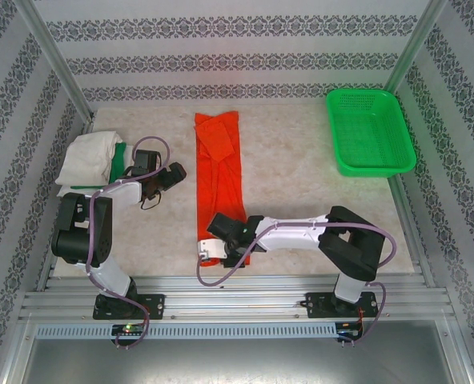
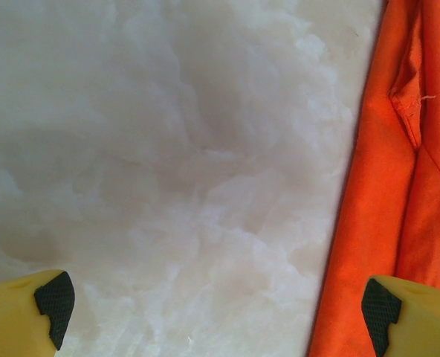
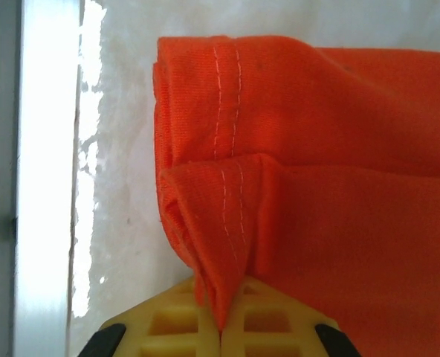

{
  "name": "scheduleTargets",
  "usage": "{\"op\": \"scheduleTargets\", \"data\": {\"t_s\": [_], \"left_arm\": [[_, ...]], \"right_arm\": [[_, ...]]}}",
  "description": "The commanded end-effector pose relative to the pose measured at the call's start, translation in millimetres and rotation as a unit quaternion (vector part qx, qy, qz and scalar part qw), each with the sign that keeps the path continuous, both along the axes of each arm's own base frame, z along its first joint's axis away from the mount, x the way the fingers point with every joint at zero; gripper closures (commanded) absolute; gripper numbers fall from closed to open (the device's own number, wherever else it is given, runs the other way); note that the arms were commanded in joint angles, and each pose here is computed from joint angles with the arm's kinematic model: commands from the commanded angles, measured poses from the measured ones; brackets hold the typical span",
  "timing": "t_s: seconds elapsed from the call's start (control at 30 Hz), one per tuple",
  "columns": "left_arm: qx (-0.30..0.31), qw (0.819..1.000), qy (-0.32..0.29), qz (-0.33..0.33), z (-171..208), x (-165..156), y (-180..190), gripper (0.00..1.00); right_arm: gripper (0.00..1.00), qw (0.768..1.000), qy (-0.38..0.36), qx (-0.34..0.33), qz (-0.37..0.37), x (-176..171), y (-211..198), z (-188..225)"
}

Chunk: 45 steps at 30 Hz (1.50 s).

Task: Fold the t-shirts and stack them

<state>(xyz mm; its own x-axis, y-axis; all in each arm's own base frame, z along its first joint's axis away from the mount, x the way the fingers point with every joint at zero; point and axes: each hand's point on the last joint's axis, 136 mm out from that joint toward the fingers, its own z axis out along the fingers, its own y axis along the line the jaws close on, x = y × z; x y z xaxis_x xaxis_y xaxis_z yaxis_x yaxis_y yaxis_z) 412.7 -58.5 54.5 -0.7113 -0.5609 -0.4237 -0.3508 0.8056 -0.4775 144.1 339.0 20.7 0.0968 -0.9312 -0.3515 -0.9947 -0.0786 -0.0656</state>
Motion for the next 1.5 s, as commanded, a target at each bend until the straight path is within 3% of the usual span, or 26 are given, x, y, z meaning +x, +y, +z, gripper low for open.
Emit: {"op": "scheduleTargets", "data": {"t_s": [0.0,0.37,0.53,0.73,0.9,1.07,1.23,1.47], "left_arm": [[-0.001,1.0,-0.01,-0.003,2.0,0.3,2.5,0.0],[0.095,0.988,-0.121,-0.031,47.8,-18.0,23.2,0.0],[0.128,0.971,-0.201,-0.034,80.7,-44.6,30.6,0.0],[0.144,0.955,-0.253,-0.061,88.5,-78.5,27.7,0.0],[0.159,0.924,-0.333,-0.105,111.8,-97.6,15.9,0.0],[0.191,0.912,-0.343,-0.117,117.0,-108.3,18.7,0.0],[0.178,0.896,-0.368,-0.176,122.1,-115.2,-1.2,0.0],[0.203,0.892,-0.363,-0.177,121.3,-125.0,4.2,0.0]], "right_arm": [[1.0,1.0,0.0,-0.007,-0.001,-3.9,-13.2,19.9],[1.0,0.996,-0.063,0.062,-0.03,41.7,-21.6,88.3],[1.0,0.993,-0.093,0.066,-0.033,73.5,-20.8,102.5],[1.0,0.991,-0.106,0.067,-0.041,110.6,-11.7,106.2],[1.0,0.99,-0.114,0.065,-0.049,140.3,-3.3,105.5],[1.0,0.989,-0.12,0.064,-0.062,169.4,-0.4,102.6],[1.0,0.988,-0.124,0.065,-0.07,195.1,3.9,101.1],[1.0,0.986,-0.13,0.071,-0.072,226.9,12.4,101.7]]}}
